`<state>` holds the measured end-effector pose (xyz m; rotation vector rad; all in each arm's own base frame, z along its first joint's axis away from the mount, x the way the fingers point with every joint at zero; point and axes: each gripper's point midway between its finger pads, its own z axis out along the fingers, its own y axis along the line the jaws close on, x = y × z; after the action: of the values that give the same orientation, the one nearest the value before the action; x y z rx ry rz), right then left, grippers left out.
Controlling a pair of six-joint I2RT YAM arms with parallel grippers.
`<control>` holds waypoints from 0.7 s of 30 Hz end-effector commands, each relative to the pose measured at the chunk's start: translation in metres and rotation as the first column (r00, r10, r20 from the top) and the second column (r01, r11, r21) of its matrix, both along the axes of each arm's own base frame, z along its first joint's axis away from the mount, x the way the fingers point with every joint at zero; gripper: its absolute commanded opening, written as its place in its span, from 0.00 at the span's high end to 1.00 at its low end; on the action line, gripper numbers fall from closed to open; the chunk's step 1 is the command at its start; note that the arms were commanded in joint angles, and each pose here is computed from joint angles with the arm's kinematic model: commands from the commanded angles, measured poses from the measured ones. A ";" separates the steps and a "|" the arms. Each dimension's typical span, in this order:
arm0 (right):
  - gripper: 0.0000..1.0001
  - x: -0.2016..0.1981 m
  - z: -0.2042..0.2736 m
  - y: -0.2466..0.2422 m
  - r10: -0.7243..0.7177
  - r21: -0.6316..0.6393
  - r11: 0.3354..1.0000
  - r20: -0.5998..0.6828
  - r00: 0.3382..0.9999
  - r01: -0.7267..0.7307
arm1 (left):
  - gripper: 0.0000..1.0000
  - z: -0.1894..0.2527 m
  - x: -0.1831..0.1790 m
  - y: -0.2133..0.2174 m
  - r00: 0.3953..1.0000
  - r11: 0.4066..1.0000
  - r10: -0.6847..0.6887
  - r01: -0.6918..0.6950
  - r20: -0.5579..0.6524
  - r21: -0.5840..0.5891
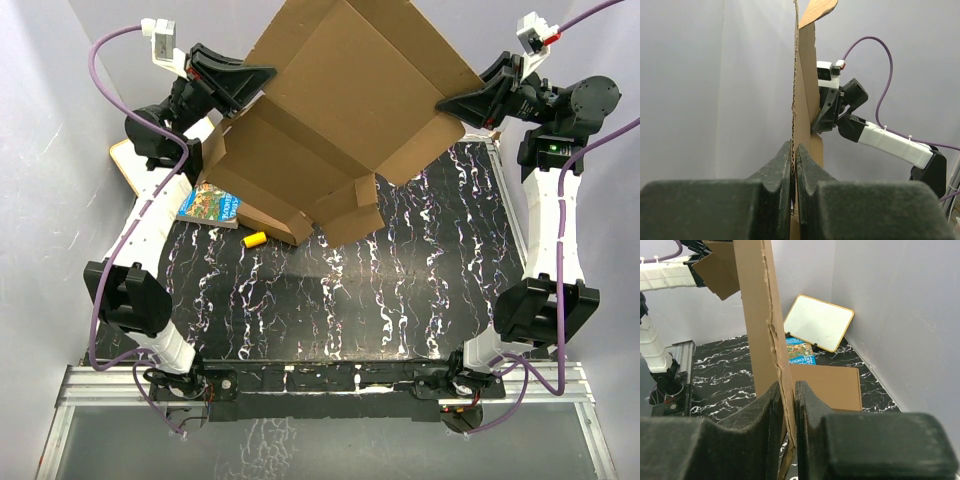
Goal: Fold the paper box
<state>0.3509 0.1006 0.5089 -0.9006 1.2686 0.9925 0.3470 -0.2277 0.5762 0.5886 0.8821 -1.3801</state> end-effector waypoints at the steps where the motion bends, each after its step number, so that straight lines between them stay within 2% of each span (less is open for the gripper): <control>1: 0.84 -0.022 0.012 0.008 0.027 -0.039 0.999 0.089 0.996 -0.024 | 1.00 0.024 -0.016 0.005 0.996 0.999 0.013 -0.011 0.086 -0.032; 4: 0.88 -0.025 0.011 0.009 0.038 -0.048 0.998 0.094 0.995 -0.034 | 1.00 0.024 -0.014 0.005 0.996 0.999 0.015 -0.012 0.084 -0.031; 8: 0.88 -0.027 0.011 0.009 0.043 -0.051 0.998 0.089 0.995 -0.039 | 1.00 0.023 -0.012 0.005 0.997 0.999 0.017 -0.014 0.082 -0.031; 12: 0.73 -0.028 0.011 0.011 0.045 -0.043 0.998 0.078 0.996 -0.041 | 1.00 0.023 -0.012 0.005 0.997 0.999 0.016 -0.014 0.082 -0.031; 15: 0.69 -0.029 0.009 0.013 0.052 -0.039 0.998 0.067 0.996 -0.049 | 1.00 0.023 -0.012 0.005 0.996 0.999 0.017 -0.014 0.084 -0.032; 19: 0.70 -0.030 0.008 0.016 0.062 -0.036 0.998 0.059 0.996 -0.060 | 1.00 0.023 -0.012 0.005 0.996 0.999 0.016 -0.013 0.083 -0.032; 21: 0.74 -0.031 0.008 0.018 0.067 -0.036 0.997 0.058 0.996 -0.065 | 1.00 0.023 -0.011 0.005 0.996 0.999 0.016 -0.014 0.083 -0.032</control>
<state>0.3390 0.1091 0.5009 -0.9496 1.2744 1.0265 0.3532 -0.2259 0.5753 0.5805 0.8906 -1.3695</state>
